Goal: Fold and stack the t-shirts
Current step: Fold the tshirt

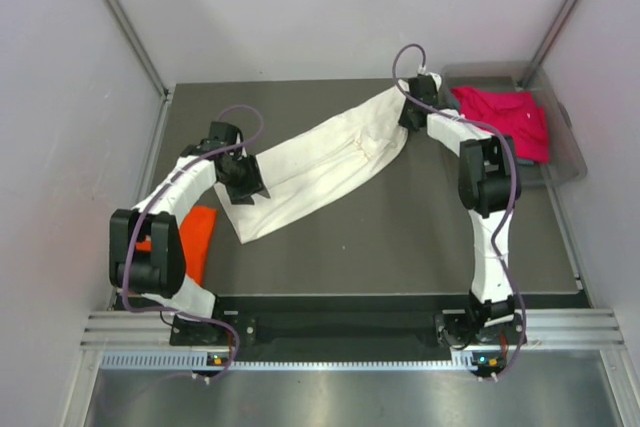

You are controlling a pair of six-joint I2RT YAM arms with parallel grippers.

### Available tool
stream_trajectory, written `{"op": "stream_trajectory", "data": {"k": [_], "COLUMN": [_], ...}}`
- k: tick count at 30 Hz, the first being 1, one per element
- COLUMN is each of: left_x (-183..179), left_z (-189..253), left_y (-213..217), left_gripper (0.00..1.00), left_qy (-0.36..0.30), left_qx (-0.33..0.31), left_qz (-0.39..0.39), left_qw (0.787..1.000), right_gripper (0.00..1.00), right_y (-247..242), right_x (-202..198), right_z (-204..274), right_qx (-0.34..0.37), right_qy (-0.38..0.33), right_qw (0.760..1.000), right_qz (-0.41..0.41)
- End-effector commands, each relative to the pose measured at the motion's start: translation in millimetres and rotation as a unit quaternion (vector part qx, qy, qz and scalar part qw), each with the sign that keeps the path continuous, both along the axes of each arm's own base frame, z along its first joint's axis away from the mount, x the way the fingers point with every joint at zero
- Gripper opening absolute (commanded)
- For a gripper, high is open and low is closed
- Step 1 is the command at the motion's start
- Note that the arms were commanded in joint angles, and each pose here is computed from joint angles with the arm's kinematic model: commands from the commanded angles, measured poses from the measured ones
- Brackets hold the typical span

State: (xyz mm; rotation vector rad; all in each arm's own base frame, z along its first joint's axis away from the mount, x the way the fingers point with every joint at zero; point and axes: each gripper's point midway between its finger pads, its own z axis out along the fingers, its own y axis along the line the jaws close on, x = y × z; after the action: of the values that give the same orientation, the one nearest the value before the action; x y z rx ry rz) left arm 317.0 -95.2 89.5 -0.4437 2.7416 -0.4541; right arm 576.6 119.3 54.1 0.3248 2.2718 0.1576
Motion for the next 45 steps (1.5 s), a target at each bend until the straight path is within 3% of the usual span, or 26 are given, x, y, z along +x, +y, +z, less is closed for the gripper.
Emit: {"op": "stream_trajectory", "data": {"k": [1,4,5,8,9,11,12,13,18,21,24,30,35,39,45], "left_x": [-12,-21,-23,-24,-23,-21,-19,-18,-12,-12,-9,3,10,8,3], "left_z": [21,23,25,33,36,41,45,48,61,66,73,94,103,109,113], "left_y": [1,4,7,12,13,14,14,15,16,18,28,40,43,47,53], "left_gripper": [0.52,0.52,0.52,0.52,0.52,0.52,0.52,0.52,0.5,0.47,0.43,0.41,0.4,0.39,0.39], "left_qy": [-0.022,-0.022,-0.023,-0.036,-0.042,-0.058,-0.064,-0.069,-0.093,-0.097,-0.109,-0.147,-0.16,-0.166,-0.169], "left_qx": [0.011,0.019,0.026,0.038,0.042,0.043,0.043,0.044,0.039,0.036,0.049,0.069,0.068,0.071,0.075], "left_qz": [0.005,0.003,0.003,-0.004,-0.004,-0.008,-0.009,-0.01,-0.012,-0.004,0.02,0.053,0.062,0.064,0.071], "left_qw": [1.0,1.0,0.999,0.999,0.998,0.997,0.997,0.997,0.995,0.995,0.993,0.985,0.983,0.981,0.98], "right_gripper": [0.12,0.3,0.5,0.77,0.81,0.85,0.86,0.87,0.88,0.81,0.77,0.65,0.54,0.54,0.66], "right_y": [-4,-7,-9,-15,-14,-5,-3,3,54,128,216,303,342,378,402], "right_x": [29,27,24,-5,-16,-47,-62,-85,-166,-218,-279,-329,-352,-370,-376], "right_z": [31,47,54,81,109,100,124,102,106,94,84,82,76,64,42], "right_qx": [-0.022,-0.023,-0.023,-0.012,0.0,0.025,0.041,0.056,0.121,0.206,0.292,0.372,0.45,0.456,0.446], "right_qy": [-0.031,-0.018,-0.014,0.013,-0.001,0.026,0.01,0.042,0.065,0.082,0.106,0.121,0.115,0.138,0.15], "right_qw": [0.999,0.999,1.0,1.0,1.0,0.999,0.999,0.997,0.991,0.972,0.939,0.898,0.872,0.865,0.871], "right_qz": [0.021,0.013,0.007,-0.017,-0.02,-0.02,-0.022,-0.03,0.004,0.075,0.151,0.199,0.155,0.154,0.137]}}
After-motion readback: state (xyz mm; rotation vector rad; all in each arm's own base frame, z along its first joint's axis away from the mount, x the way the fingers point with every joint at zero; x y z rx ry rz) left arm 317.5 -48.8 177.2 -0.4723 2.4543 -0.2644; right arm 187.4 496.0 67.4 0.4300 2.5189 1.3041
